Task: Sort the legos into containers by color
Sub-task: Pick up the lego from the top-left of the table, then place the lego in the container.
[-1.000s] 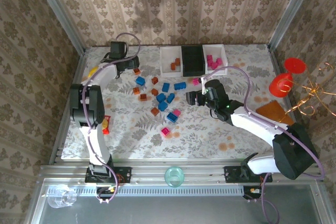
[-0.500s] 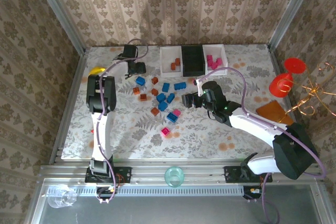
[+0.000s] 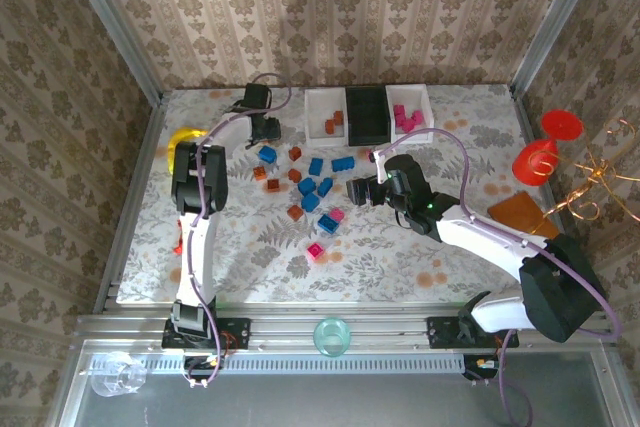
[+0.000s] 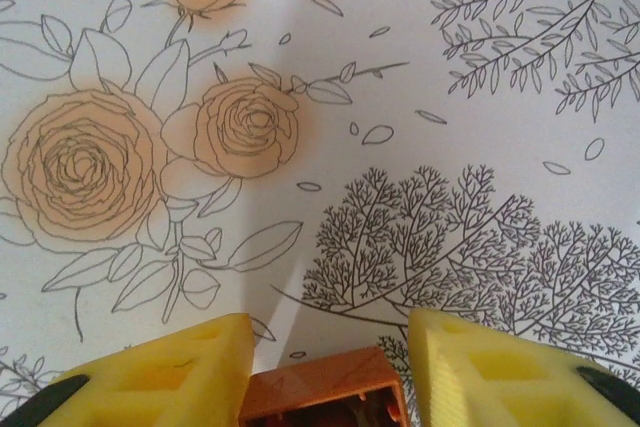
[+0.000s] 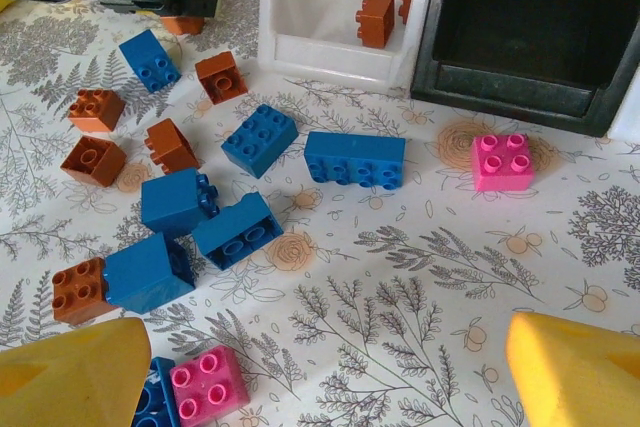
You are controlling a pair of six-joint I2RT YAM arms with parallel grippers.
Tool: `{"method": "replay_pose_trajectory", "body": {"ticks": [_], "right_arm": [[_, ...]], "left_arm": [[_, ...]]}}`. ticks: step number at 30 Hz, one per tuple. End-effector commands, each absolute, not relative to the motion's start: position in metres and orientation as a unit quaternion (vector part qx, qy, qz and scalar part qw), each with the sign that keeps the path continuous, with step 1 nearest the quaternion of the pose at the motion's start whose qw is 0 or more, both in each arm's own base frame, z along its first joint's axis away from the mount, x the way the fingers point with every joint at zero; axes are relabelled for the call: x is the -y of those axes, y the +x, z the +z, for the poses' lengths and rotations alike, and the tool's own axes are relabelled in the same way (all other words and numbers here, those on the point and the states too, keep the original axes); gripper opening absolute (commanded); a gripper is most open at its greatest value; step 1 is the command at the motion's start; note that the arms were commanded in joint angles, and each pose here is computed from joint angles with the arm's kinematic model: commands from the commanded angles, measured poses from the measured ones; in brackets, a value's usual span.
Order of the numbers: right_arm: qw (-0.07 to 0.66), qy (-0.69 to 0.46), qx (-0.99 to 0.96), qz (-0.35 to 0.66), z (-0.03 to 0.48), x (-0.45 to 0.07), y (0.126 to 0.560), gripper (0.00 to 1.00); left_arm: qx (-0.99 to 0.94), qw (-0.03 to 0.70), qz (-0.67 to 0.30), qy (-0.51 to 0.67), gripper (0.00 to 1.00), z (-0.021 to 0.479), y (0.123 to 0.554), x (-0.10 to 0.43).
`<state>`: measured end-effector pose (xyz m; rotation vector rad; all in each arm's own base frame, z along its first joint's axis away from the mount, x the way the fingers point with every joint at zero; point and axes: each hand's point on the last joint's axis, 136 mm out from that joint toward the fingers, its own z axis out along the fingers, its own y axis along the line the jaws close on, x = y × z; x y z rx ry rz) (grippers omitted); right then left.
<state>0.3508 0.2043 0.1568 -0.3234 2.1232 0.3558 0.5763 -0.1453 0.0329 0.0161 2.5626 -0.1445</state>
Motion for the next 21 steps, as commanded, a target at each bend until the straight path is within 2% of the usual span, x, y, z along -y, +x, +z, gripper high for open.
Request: {"method": "replay_pose_trajectory", "body": {"ticks": [1, 6, 13, 17, 21], "right_arm": [[0.471, -0.128, -0.862, 0.136, 0.163, -0.202, 0.351, 0.93], [0.475, -0.124, -0.862, 0.126, 0.165, -0.198, 0.351, 0.93], [0.49, -0.095, -0.863, 0.077, 0.168, -0.175, 0.355, 0.93], [0.497, -0.081, -0.861, 0.067, 0.17, -0.166, 0.355, 0.94], [0.499, -0.076, -0.86, 0.072, 0.172, -0.165, 0.355, 0.94]], "left_arm": [[-0.96, 0.275, -0.038, 0.029, 0.43, 0.029, 0.576, 0.148], [-0.951, 0.304, -0.039, 0.046, 0.38, 0.063, 0.577, 0.158], [-0.904, 0.415, -0.048, 0.089, 0.35, 0.153, 0.554, 0.207], [-0.879, 0.453, -0.051, 0.139, 0.34, 0.172, 0.54, 0.252], [-0.875, 0.451, -0.048, 0.17, 0.34, 0.167, 0.551, 0.282]]}}
